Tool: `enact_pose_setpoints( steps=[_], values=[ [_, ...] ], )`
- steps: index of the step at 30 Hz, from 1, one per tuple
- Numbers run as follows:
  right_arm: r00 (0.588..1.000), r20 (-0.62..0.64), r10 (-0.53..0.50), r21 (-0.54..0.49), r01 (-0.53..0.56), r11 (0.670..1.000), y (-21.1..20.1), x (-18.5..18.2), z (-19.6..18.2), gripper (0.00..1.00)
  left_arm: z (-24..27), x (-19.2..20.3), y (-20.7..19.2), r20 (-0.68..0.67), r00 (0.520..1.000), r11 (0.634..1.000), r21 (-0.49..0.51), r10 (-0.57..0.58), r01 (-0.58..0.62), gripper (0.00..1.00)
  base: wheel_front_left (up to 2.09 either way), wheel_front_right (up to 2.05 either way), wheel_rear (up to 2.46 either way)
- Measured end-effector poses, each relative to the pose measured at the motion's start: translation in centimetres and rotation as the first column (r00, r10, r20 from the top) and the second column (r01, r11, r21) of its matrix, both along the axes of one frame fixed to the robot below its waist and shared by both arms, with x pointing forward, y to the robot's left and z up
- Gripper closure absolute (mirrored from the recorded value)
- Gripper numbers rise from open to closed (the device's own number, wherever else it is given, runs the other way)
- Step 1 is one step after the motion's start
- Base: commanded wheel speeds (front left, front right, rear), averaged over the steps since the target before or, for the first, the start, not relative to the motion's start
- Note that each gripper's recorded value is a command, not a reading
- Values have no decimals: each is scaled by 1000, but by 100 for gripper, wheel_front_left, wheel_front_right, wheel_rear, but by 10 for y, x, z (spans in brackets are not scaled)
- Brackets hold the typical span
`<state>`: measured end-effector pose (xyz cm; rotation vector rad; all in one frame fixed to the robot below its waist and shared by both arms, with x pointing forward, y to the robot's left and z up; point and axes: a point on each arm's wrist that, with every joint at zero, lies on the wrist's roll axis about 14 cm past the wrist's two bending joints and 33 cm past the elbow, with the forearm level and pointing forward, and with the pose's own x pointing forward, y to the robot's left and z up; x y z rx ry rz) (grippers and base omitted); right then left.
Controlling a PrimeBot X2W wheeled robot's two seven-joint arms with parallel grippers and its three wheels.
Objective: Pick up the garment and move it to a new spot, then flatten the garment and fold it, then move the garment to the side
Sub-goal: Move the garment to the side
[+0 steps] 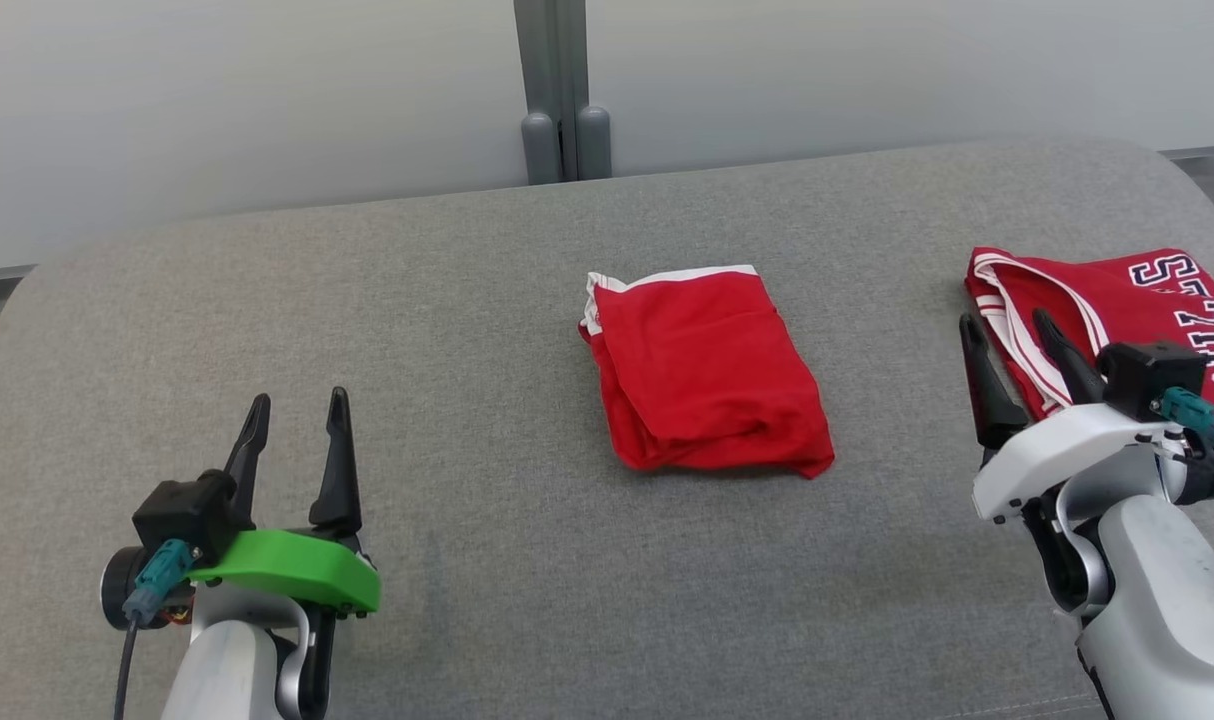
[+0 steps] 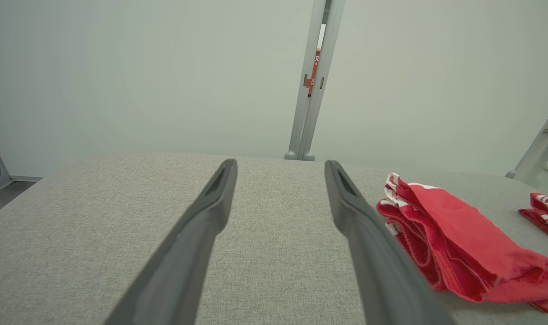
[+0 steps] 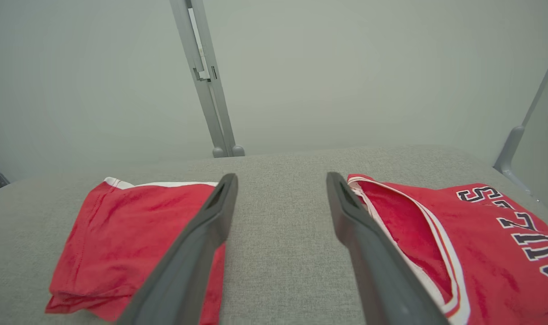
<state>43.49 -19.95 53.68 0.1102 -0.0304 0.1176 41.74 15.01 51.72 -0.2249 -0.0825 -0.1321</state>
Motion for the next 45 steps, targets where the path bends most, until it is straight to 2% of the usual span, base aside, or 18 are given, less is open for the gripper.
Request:
enact_pose_setpoints(
  steps=[8,20,31,35,38,40,45],
  values=[
    [1000,-21,-4,20,5,1000,-2,-6,-11,0,-5,-7,4,-10,1000,1000,1,11,-11,0,0,0,0],
    [1000,-12,28,24,-28,999,10,8,-8,0,-12,-7,7,-28,999,1000,-3,19,-19,0,0,0,0],
    [998,-57,39,25,-37,999,14,9,-22,0,-16,-6,8,-40,999,1000,-5,23,-24,0,0,0,0],
    [994,-95,54,24,-52,998,18,20,-22,0,-19,-3,7,-47,999,1000,-4,22,-22,0,0,0,0],
    [980,-181,82,14,-81,997,26,33,-28,0,-18,1,6,-42,999,1000,-2,19,-19,0,0,0,0],
    [956,-275,101,19,-100,995,32,40,-39,0,-16,3,8,-36,999,1000,-2,22,-22,0,0,0,0],
    [865,-479,150,40,-149,988,54,59,-61,0,-18,5,12,-38,999,1000,2,32,-31,0,0,0,0]
  ],
)
